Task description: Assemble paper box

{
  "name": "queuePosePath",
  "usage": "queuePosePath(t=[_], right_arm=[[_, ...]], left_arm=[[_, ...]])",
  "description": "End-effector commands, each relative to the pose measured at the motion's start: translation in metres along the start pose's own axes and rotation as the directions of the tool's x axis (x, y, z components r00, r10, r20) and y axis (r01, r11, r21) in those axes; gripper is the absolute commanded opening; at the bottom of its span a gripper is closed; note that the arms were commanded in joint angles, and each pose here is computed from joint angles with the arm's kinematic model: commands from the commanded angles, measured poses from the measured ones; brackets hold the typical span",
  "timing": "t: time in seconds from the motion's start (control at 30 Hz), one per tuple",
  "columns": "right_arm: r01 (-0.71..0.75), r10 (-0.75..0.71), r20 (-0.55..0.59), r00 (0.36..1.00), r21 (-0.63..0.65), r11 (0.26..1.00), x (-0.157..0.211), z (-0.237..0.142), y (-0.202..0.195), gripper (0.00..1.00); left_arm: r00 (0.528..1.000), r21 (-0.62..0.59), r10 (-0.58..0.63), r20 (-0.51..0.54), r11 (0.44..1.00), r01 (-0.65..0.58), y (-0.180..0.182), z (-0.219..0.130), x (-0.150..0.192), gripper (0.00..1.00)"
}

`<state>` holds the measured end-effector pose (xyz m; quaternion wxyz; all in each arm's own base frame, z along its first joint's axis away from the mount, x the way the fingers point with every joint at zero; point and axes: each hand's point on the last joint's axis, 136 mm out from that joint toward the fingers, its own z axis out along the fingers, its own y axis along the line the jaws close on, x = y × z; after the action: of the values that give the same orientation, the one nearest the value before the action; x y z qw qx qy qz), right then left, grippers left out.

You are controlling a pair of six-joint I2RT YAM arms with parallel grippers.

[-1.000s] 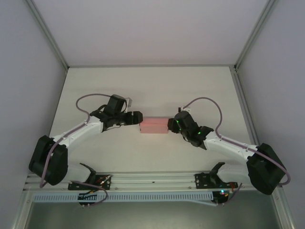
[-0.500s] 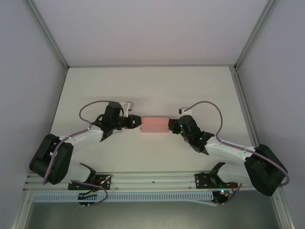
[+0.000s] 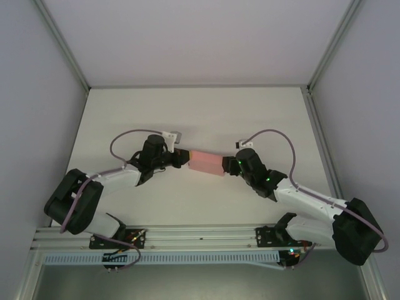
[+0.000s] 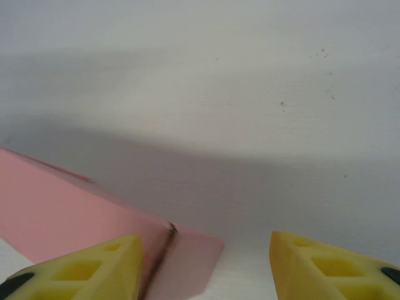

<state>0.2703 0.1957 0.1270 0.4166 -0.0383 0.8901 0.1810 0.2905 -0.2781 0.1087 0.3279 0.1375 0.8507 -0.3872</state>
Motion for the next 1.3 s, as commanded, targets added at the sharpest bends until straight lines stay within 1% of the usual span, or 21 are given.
queuePosePath(t=[0.0,0.1,0.17,0.2,0.27,0.33,0.43,0.47,0.5,0.53,0.63,0.67,0.73,0.83,0.9,0.97,1.03,1.1,1.17,1.2,1.27], right_arm=[[-0.062,0.061,-0.021,0.998,-0.04,0.997,-0.012,-0.006,0.012,0.59],[-0.091,0.089,-0.032,0.996,-0.08,0.993,-0.014,0.0,0.021,0.6],[-0.087,0.081,-0.055,0.995,-0.136,0.987,-0.007,0.007,0.029,0.59],[-0.094,0.085,-0.074,0.994,-0.132,0.987,-0.002,0.01,0.027,0.58],[-0.073,0.06,-0.105,0.993,-0.129,0.989,0.011,0.015,0.023,0.5],[-0.059,0.047,-0.108,0.993,-0.118,0.991,0.024,0.019,0.014,0.43],[-0.072,0.062,-0.092,0.994,-0.11,0.991,0.042,0.023,-0.002,0.41],[-0.077,0.068,-0.074,0.995,-0.122,0.99,0.047,0.023,-0.005,0.37],[-0.062,0.054,-0.051,0.997,-0.153,0.986,0.051,0.023,-0.005,0.32],[-0.008,0.006,-0.012,1.0,-0.209,0.978,0.055,0.021,-0.001,0.29],[0.139,-0.118,0.088,0.989,-0.288,0.947,0.07,0.015,-0.002,0.25],[0.155,-0.138,0.079,0.987,-0.278,0.948,0.074,0.017,-0.006,0.24],[0.194,-0.185,0.061,0.981,-0.262,0.945,0.08,0.019,-0.009,0.18],[0.215,-0.201,0.076,0.977,-0.282,0.935,0.08,0.019,-0.006,0.18],[0.213,-0.202,0.071,0.977,-0.251,0.944,0.08,0.022,-0.011,0.18],[0.211,-0.206,0.048,0.977,-0.225,0.951,0.078,0.026,-0.012,0.21],[0.199,-0.194,0.041,0.98,-0.228,0.953,0.07,0.028,-0.007,0.22],[0.173,-0.172,0.026,0.985,-0.209,0.963,0.057,0.029,-0.003,0.31],[0.149,-0.15,0.005,0.989,-0.163,0.975,0.045,0.028,-0.004,0.34],[0.148,-0.15,-0.002,0.989,-0.146,0.978,0.039,0.028,-0.004,0.38],[0.15,-0.152,-0.006,0.988,-0.134,0.98,0.026,0.024,0.0,0.41]], left_arm=[[0.933,-0.219,-0.113,-0.341,0.975,0.038,0.054,-0.007,0.11,0.0],[0.934,-0.218,-0.093,-0.346,0.976,0.016,0.051,-0.005,0.108,0.0],[0.934,-0.225,-0.09,-0.347,0.974,0.01,0.051,-0.005,0.108,0.0],[0.934,-0.23,-0.09,-0.346,0.973,0.009,0.052,-0.005,0.108,0.0],[0.935,-0.24,-0.09,-0.344,0.971,0.006,0.054,-0.006,0.108,0.0],[0.935,-0.248,-0.09,-0.344,0.969,0.002,0.056,-0.006,0.11,0.0],[0.938,-0.253,-0.085,-0.336,0.968,-0.003,0.059,-0.006,0.111,0.0],[0.94,-0.247,-0.075,-0.332,0.969,-0.01,0.06,-0.006,0.112,0.0],[0.942,-0.243,-0.068,-0.328,0.97,-0.014,0.06,-0.006,0.113,0.0],[0.945,-0.234,-0.053,-0.324,0.972,-0.026,0.061,-0.005,0.114,0.0],[0.949,-0.209,-0.015,-0.315,0.976,-0.054,0.063,-0.003,0.119,0.0],[0.949,-0.2,-0.004,-0.314,0.978,-0.062,0.063,-0.001,0.12,0.0],[0.947,-0.183,0.01,-0.323,0.98,-0.073,0.062,0.002,0.123,0.0],[0.948,-0.172,0.023,-0.316,0.982,-0.081,0.061,0.004,0.124,0.0],[0.95,-0.172,0.021,-0.31,0.982,-0.078,0.06,0.004,0.122,0.0],[0.952,-0.183,0.02,-0.304,0.98,-0.079,0.059,0.003,0.117,0.01],[0.953,-0.205,0.016,-0.303,0.975,-0.082,0.058,0.003,0.109,0.11],[0.957,-0.224,0.014,-0.29,0.971,-0.082,0.054,0.003,0.094,0.26],[0.964,-0.236,0.02,-0.264,0.968,-0.085,0.048,0.003,0.076,0.34],[0.967,-0.248,0.023,-0.254,0.965,-0.088,0.046,0.002,0.068,0.39],[0.971,-0.249,0.039,-0.234,0.963,-0.099,0.038,0.002,0.051,0.53]])
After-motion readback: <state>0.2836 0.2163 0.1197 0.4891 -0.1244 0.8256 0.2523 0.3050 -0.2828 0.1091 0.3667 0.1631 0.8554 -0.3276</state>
